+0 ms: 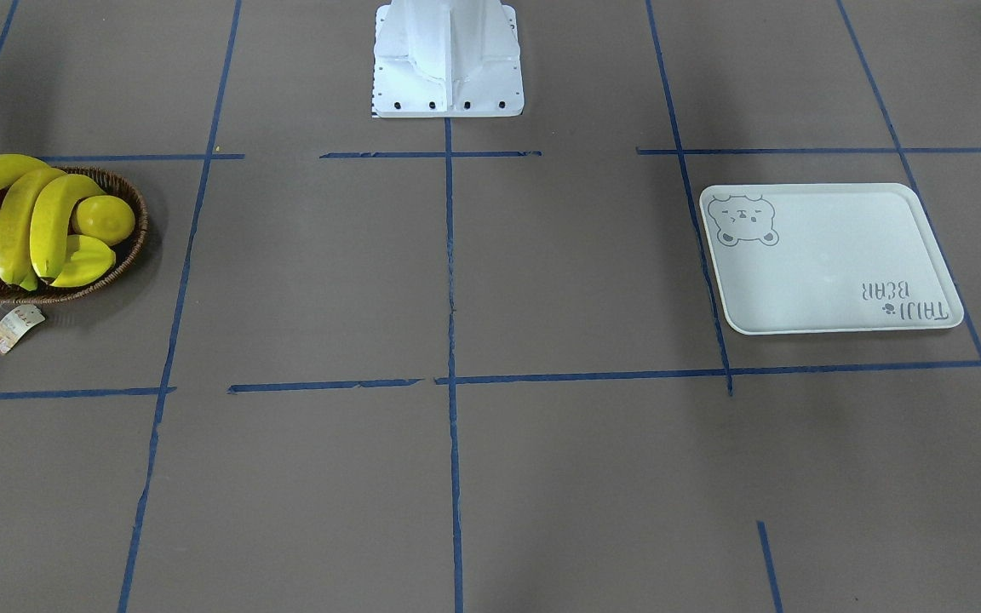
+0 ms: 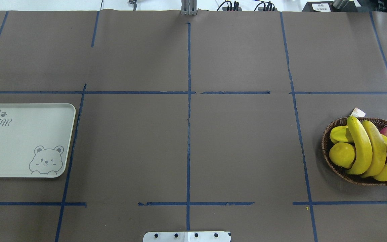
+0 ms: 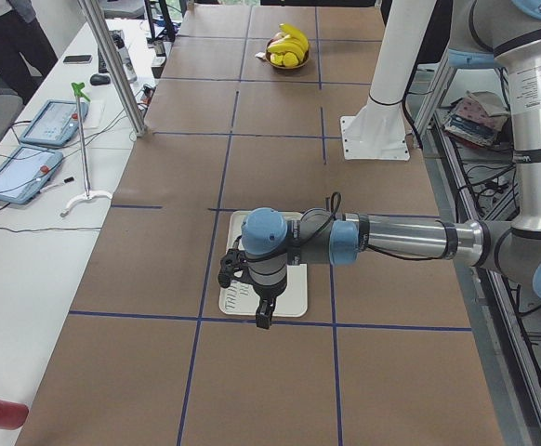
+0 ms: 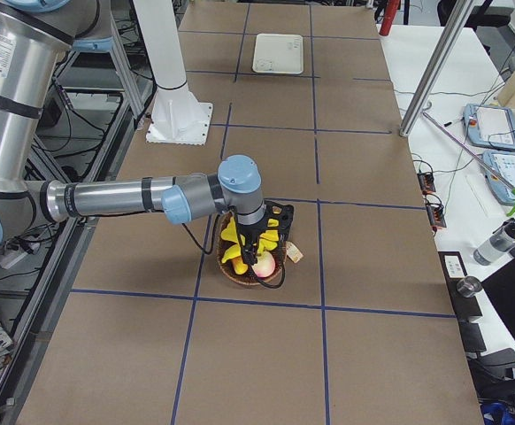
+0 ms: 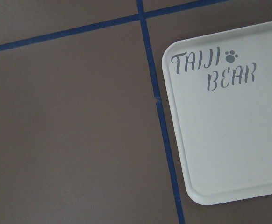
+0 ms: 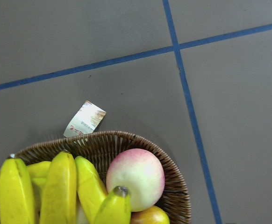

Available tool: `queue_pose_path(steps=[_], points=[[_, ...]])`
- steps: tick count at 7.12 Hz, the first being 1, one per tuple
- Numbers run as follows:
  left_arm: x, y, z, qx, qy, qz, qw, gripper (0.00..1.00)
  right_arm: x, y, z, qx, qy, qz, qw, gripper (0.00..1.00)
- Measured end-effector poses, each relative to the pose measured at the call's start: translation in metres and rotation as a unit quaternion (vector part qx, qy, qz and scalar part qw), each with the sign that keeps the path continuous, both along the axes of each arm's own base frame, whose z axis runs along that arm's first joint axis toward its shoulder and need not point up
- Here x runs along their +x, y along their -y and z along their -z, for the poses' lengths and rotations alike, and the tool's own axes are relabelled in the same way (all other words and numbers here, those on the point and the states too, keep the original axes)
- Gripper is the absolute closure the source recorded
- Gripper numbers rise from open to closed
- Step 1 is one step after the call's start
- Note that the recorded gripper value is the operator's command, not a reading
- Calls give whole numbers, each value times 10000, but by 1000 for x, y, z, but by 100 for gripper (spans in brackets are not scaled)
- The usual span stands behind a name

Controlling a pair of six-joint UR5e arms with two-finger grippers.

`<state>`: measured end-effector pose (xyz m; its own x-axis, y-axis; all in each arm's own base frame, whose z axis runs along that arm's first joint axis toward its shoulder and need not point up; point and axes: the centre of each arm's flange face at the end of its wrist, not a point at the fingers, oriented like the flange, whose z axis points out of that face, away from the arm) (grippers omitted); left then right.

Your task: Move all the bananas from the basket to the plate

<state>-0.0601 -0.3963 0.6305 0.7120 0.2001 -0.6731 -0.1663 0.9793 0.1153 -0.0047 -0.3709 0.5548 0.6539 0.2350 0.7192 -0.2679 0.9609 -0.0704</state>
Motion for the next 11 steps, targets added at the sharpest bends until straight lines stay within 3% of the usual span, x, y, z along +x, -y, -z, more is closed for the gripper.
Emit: queue_pose_path(steps=[3,7,11], points=[[0,0,1,8,-7,-3,10000,0,-55,-1,4,-422,-97,-380,9983,1],[0,1,2,32,-8,-8,10000,0,-91,-14,-9,-500,-479,-193,9974,3],[7,1,-4,-37,-1,-76,10000,0,-110,-15,-10,-428,-578,5,9974,43]])
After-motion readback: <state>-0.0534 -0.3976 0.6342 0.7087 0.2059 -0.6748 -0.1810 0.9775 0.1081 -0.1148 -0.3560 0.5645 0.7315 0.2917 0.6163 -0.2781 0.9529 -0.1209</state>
